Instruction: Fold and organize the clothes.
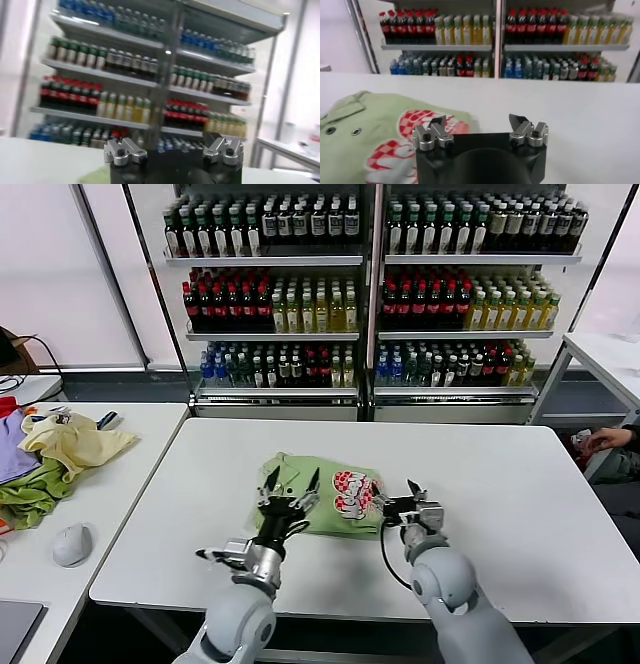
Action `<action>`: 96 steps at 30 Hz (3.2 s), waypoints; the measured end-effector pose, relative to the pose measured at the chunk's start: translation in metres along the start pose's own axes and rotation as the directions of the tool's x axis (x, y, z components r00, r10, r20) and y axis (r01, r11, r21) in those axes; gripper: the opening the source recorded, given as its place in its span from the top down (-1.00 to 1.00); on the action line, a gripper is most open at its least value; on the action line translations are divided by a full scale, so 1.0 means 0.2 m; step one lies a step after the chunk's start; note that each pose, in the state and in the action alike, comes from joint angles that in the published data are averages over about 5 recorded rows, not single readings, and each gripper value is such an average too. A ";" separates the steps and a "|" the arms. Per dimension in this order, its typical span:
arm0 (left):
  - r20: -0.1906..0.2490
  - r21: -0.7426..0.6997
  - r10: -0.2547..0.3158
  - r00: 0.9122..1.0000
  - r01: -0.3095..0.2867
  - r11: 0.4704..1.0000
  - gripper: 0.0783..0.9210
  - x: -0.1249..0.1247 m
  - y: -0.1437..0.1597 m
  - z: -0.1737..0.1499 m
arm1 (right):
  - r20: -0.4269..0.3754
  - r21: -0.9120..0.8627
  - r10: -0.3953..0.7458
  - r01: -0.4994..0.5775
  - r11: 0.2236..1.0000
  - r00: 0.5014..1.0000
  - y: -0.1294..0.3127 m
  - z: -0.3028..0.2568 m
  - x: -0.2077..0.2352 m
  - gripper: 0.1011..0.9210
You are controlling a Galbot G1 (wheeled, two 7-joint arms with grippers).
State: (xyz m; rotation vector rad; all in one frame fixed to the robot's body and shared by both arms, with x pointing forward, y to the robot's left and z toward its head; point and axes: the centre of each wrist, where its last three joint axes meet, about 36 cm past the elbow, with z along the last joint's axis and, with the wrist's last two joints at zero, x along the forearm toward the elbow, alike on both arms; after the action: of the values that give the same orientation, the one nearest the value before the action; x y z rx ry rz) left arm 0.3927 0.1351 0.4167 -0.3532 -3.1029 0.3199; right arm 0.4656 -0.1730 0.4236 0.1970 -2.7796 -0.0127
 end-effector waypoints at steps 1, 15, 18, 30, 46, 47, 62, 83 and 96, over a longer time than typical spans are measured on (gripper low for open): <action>0.000 -0.001 -0.014 1.000 0.014 1.000 -0.77 0.03 0.02 0.00 | -0.008 -0.007 -0.002 0.001 1.000 1.000 0.02 0.00 -0.02 -0.76; -0.002 -0.017 -0.087 0.996 0.087 0.996 -0.77 0.23 0.09 0.00 | -0.109 -0.078 0.021 -0.029 0.997 0.994 0.19 0.05 -0.27 -0.37; -0.002 -0.017 -0.093 0.996 0.093 0.996 -0.77 0.25 0.10 0.01 | -0.112 -0.078 0.027 -0.036 0.996 0.993 0.19 0.06 -0.30 -0.16; -0.014 -0.025 -0.097 0.995 0.097 0.995 -0.77 0.27 0.12 0.03 | -0.078 0.011 0.084 -0.083 0.996 0.993 0.00 0.04 -0.40 0.68; -0.027 -0.036 -0.071 0.997 0.070 0.997 -0.77 0.25 0.10 0.07 | 0.152 0.293 0.122 -0.163 0.942 0.981 -0.43 -0.04 -0.54 0.78; -0.027 -0.035 -0.069 0.997 0.068 0.997 -0.77 0.25 0.10 0.07 | 0.164 0.303 0.122 -0.168 0.938 0.979 -0.44 -0.03 -0.54 0.73; -0.011 -0.051 -0.044 0.999 0.044 0.998 -0.77 0.26 0.06 0.05 | 0.317 0.283 0.122 -0.217 0.934 0.940 -0.53 0.09 -0.22 -0.32; -0.014 -0.063 -0.045 0.999 0.044 0.997 -0.77 0.39 0.04 0.00 | 0.311 0.094 0.154 -0.192 0.977 0.938 -0.56 0.23 0.49 -0.76; 0.000 -0.056 -0.043 0.999 0.043 0.998 -0.77 0.43 0.05 -0.04 | 0.382 0.085 0.170 -0.218 0.972 0.908 -0.49 0.20 0.65 -0.76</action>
State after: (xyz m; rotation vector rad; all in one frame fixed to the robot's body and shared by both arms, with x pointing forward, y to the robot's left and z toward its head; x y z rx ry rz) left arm 0.3118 0.1647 0.4214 -0.2871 -3.1183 0.2326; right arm 0.3436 -0.2891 0.4279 -0.0628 -3.1710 0.1963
